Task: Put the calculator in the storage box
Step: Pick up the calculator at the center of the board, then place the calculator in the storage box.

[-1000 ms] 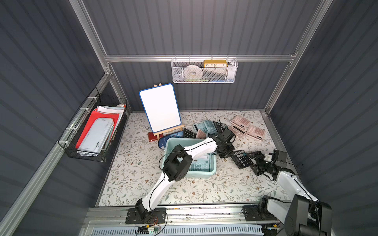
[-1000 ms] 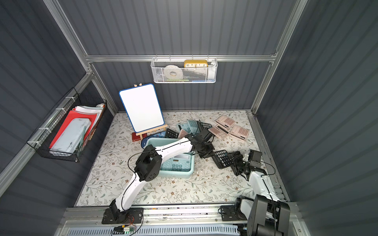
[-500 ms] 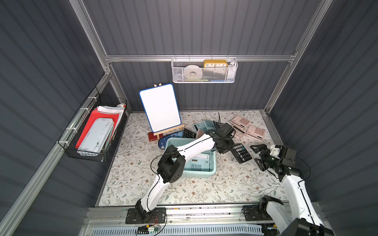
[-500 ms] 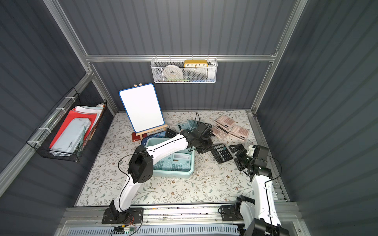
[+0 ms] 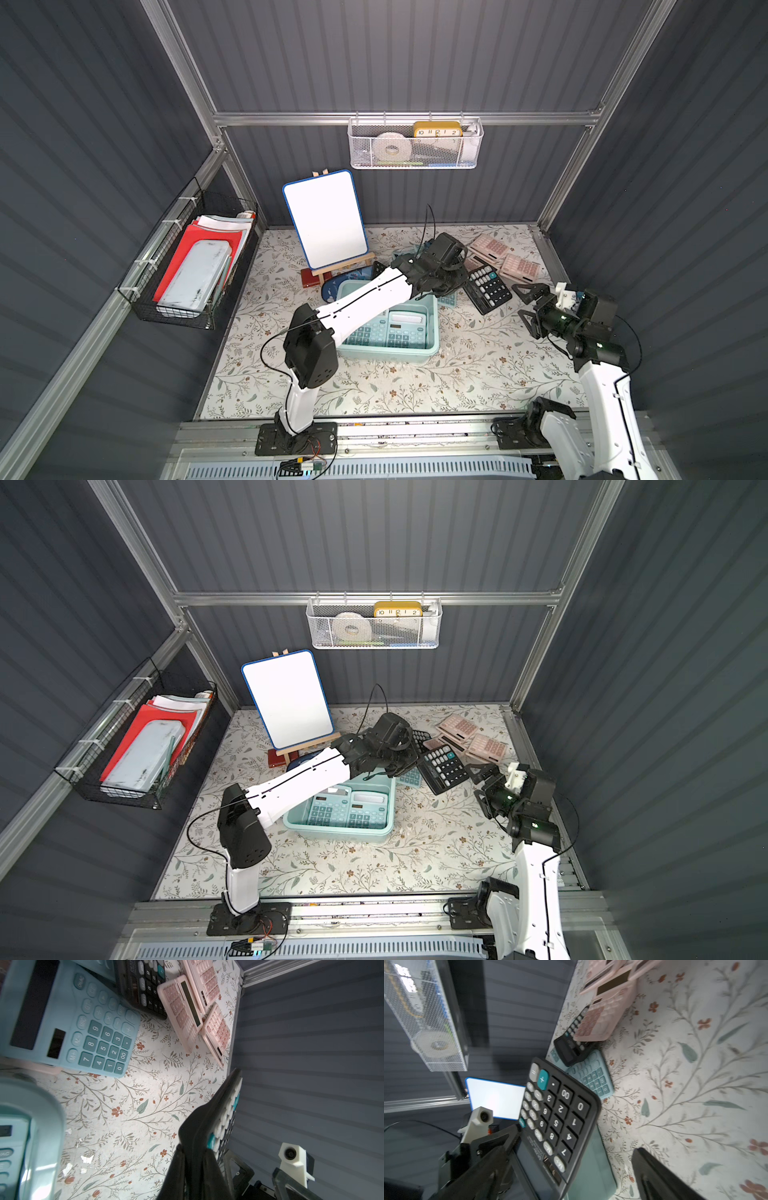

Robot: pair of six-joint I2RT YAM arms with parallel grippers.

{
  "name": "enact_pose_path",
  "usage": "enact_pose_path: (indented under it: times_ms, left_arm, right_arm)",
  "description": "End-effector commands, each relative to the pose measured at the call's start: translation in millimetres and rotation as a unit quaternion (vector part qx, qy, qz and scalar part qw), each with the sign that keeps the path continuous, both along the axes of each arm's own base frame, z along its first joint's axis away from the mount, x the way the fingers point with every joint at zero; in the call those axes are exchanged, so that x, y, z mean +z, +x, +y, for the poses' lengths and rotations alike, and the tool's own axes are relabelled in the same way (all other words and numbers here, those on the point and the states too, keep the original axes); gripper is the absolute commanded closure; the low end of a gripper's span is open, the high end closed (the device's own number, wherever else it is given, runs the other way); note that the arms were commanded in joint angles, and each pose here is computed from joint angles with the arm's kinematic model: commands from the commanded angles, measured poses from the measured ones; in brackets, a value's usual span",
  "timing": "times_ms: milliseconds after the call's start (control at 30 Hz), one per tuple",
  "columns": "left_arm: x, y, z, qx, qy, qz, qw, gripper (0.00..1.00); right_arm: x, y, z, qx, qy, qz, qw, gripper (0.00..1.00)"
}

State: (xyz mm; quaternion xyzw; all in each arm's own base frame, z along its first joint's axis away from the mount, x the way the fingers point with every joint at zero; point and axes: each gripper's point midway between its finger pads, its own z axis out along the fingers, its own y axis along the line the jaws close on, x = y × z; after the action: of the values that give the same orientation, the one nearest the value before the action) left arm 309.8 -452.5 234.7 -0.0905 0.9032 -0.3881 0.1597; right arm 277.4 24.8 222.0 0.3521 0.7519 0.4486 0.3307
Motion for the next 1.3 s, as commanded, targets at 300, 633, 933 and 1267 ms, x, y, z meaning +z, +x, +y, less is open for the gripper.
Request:
enact_pose_path:
  times_ms: [300,633,933,1267]
  left_arm:
    - [64,-11,83,0.099,-0.092,-0.098,0.986,1.0]
    - [74,-50,195,0.214,-0.088,-0.119,0.966,1.0]
    - [68,-74,263,0.299,-0.061,-0.101,0.947,1.0]
    - [62,-77,320,0.407,0.02,-0.086,0.909,1.0]
  right_arm:
    - [49,2,69,0.124,0.045,-0.1,0.986,0.01]
    - [66,-20,113,0.195,0.021,-0.114,0.974,0.01]
    - [57,-9,119,0.182,-0.053,-0.088,0.978,0.01]
    - [37,35,105,0.151,-0.137,-0.007,0.979,0.01]
